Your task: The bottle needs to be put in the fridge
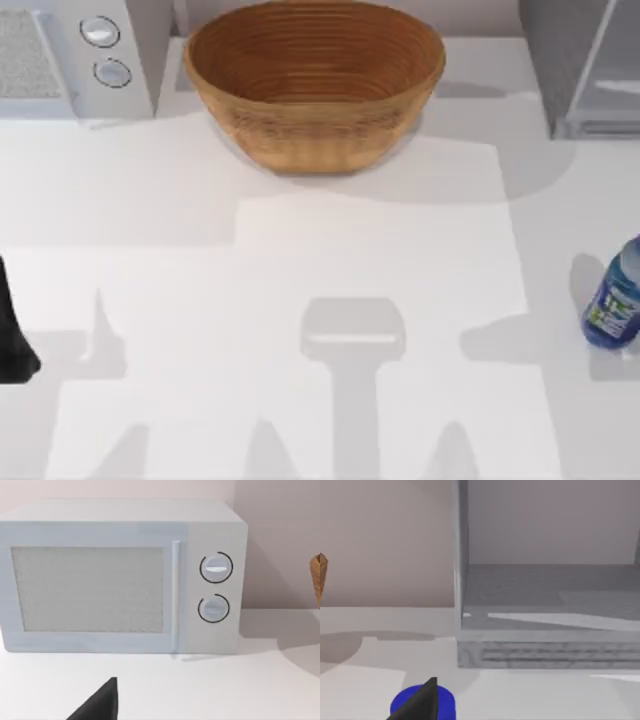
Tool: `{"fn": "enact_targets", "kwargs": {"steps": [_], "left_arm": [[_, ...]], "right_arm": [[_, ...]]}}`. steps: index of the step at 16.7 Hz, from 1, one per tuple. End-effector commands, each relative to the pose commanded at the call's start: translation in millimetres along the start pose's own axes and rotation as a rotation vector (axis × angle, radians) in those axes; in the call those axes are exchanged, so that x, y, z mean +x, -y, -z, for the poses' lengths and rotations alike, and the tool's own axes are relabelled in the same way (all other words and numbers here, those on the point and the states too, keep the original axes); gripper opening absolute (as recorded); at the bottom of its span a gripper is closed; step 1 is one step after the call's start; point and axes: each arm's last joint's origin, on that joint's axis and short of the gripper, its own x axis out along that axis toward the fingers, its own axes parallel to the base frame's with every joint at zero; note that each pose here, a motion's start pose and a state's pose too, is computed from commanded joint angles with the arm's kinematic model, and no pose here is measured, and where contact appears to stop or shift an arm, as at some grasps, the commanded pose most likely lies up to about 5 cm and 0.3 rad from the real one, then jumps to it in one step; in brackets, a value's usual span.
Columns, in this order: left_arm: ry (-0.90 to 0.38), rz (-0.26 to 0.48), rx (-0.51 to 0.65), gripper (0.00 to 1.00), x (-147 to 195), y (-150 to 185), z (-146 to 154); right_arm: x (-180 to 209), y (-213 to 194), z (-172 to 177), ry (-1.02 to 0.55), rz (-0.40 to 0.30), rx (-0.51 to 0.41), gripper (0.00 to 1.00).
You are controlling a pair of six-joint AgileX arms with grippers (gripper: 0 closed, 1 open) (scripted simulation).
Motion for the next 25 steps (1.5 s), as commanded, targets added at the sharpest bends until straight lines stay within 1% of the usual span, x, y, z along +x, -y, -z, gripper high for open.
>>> {"fn": "enact_targets", "kwargs": {"steps": [4,6,9,14,18,21,25], "left_arm": [[0.0,0.0,0.0,1.0,0.0,0.0,0.0],[0.0,0.0,0.0,1.0,0.0,0.0,0.0],[0.0,0.0,0.0,1.0,0.0,0.0,0.0],[0.0,0.0,0.0,1.0,0.0,0.0,0.0],[0.0,0.0,0.0,1.0,0.0,0.0,0.0],[0.0,0.0,0.0,1.0,0.0,0.0,0.0],[0.0,0.0,0.0,1.0,0.0,0.0,0.0]], "right_arm": [[1.5,0.3,-2.1,0.001,-0.013,-0.008,1.0],[5.6,1.0,-5.3,0.0,-0.044,-0.023,1.0],[17.3,3.9,-7.4,-0.021,-0.111,-0.055,1.0],[46.7,16.3,2.3,-0.102,-0.27,-0.098,1.0],[67.0,31.9,24.3,-0.156,-0.419,-0.096,1.0],[77.0,44.5,43.9,-0.164,-0.529,-0.087,1.0],[82.6,60.4,69.4,-0.14,-0.647,-0.083,1.0]]}}
